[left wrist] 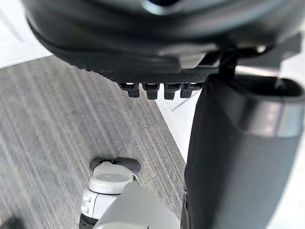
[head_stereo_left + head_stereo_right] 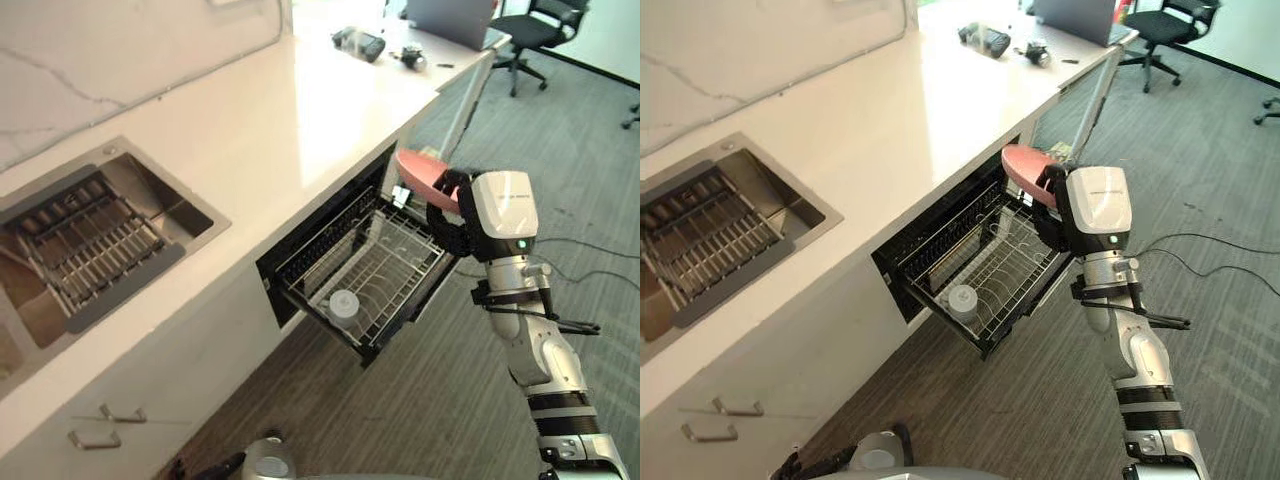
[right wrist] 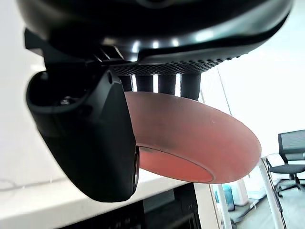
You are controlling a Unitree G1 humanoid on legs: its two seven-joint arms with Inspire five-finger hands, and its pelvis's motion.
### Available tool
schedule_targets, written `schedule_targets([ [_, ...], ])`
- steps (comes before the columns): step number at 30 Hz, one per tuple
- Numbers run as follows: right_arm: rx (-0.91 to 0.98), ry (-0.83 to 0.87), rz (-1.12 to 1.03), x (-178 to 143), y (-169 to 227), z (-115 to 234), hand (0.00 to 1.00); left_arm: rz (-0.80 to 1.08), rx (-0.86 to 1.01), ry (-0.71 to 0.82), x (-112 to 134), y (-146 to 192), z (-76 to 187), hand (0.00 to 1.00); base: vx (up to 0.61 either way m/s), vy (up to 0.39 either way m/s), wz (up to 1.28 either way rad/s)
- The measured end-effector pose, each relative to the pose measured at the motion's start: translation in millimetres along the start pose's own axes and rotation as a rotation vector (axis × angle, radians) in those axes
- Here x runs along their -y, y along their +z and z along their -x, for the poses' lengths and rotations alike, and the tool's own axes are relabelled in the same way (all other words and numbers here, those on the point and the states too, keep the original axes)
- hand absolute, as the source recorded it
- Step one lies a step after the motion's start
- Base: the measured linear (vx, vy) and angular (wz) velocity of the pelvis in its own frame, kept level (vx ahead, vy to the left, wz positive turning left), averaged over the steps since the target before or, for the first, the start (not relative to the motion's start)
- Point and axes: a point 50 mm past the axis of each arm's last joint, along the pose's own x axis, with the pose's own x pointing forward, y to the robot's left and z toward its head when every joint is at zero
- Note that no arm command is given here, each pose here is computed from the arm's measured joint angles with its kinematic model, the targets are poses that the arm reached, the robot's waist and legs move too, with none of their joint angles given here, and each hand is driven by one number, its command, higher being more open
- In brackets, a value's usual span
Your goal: Walk over to the sink, pick up the cup, carry it to the dishwasher, place the cup inside the dishwasher, then close the dishwasher door
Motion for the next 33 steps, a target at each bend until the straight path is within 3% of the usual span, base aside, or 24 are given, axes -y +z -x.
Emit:
schedule_targets([
  [4,0.006,-0.020,0.016,-0.1,1.2,-32.7,0.00,0.015,0.091,-0.038,10.2,20.2,-4.7,1.00,-0.11,-0.064,0.21],
  [6,0.006,-0.082,0.053,12.3,2.0,-62.2,0.00,0.027,0.166,-0.083,17.8,39.1,-7.1,1.00,-0.16,0.005,0.14],
  [12,-0.052,-0.131,0.042,33.9,2.4,-105.3,0.00,0.040,0.246,-0.126,36.2,77.9,-14.8,1.00,-0.10,0.073,0.18],
  [18,-0.145,-0.046,0.004,21.5,-10.2,-109.7,0.00,0.010,0.210,-0.203,59.2,79.3,-15.9,1.00,-0.02,0.106,0.13],
  [19,-0.144,-0.027,0.017,19.7,-11.0,-110.0,1.00,0.009,0.211,-0.211,60.7,79.9,-15.6,1.00,-0.01,0.096,0.01],
  [28,-0.239,0.001,0.048,22.7,-29.8,-108.0,1.00,0.015,0.195,-0.244,67.1,79.2,-15.3,1.00,-0.01,0.088,0.02],
  [33,-0.274,-0.004,-0.280,23.7,-20.8,-93.9,1.00,0.023,0.168,-0.239,65.4,74.4,-16.0,1.00,0.01,0.076,0.00],
])
